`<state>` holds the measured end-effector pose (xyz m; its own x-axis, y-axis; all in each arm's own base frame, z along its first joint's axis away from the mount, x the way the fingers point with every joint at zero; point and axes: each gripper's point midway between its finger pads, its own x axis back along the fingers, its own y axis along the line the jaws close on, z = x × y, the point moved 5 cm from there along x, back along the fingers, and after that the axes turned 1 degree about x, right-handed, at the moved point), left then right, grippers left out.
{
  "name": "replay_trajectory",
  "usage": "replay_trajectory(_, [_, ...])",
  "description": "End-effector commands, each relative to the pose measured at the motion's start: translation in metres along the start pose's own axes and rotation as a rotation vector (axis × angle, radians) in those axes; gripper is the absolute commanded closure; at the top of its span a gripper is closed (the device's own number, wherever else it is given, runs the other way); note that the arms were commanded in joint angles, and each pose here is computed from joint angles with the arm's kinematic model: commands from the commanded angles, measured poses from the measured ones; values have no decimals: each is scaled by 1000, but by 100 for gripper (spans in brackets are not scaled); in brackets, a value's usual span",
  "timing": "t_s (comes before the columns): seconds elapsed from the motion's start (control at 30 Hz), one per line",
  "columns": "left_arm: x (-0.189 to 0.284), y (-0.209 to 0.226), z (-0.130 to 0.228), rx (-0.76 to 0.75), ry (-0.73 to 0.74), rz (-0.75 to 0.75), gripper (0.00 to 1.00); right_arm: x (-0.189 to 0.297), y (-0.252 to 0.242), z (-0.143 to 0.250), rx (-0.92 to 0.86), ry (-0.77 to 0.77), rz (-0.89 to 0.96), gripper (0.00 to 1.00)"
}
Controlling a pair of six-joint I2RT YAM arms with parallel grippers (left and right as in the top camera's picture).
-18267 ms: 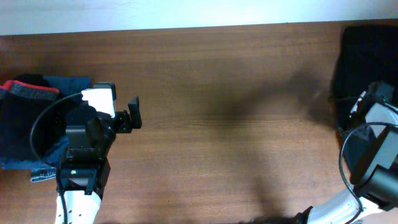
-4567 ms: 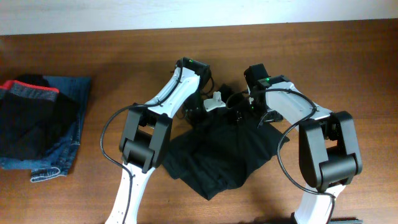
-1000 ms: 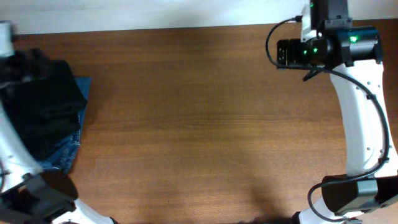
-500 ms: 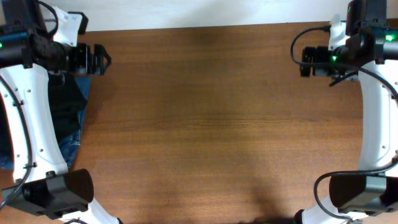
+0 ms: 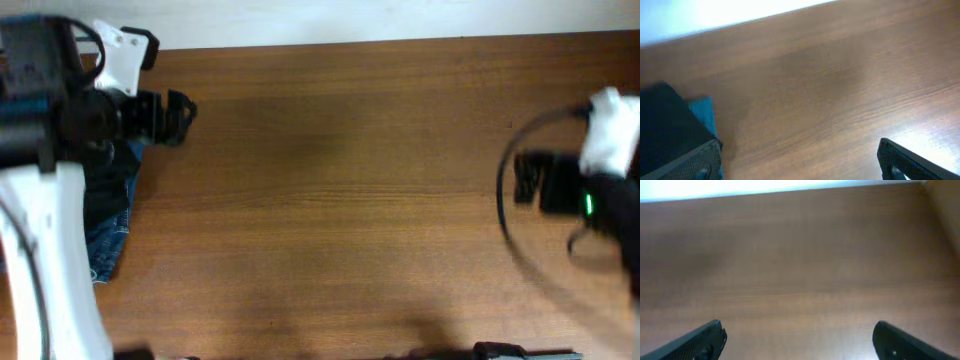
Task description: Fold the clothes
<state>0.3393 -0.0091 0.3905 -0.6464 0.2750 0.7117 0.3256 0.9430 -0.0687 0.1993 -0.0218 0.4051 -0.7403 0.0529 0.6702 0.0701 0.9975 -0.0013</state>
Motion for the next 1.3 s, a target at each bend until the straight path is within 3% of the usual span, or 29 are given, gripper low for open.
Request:
replay_trajectory(0.0, [18,-19,23,-34,-65,-2,1,10,4,41,55,-64,0,1])
replay_trajectory(0.13, [16,-30,61,-50,-132,-14,1,22,6,86,59,-178,6,1])
replay_trajectory(0.3, [-3,-40,125,-41,-104,-7,0,23,9,145,58,-159,5,1])
replay_trajectory(0.57, [-44,-39,191,16,67,3,1,29,10,162,59,-180,7,1])
replay_trajectory(1.27, [-69,-29,202,46,168,1,1,29,10,162,59,-180,7,1])
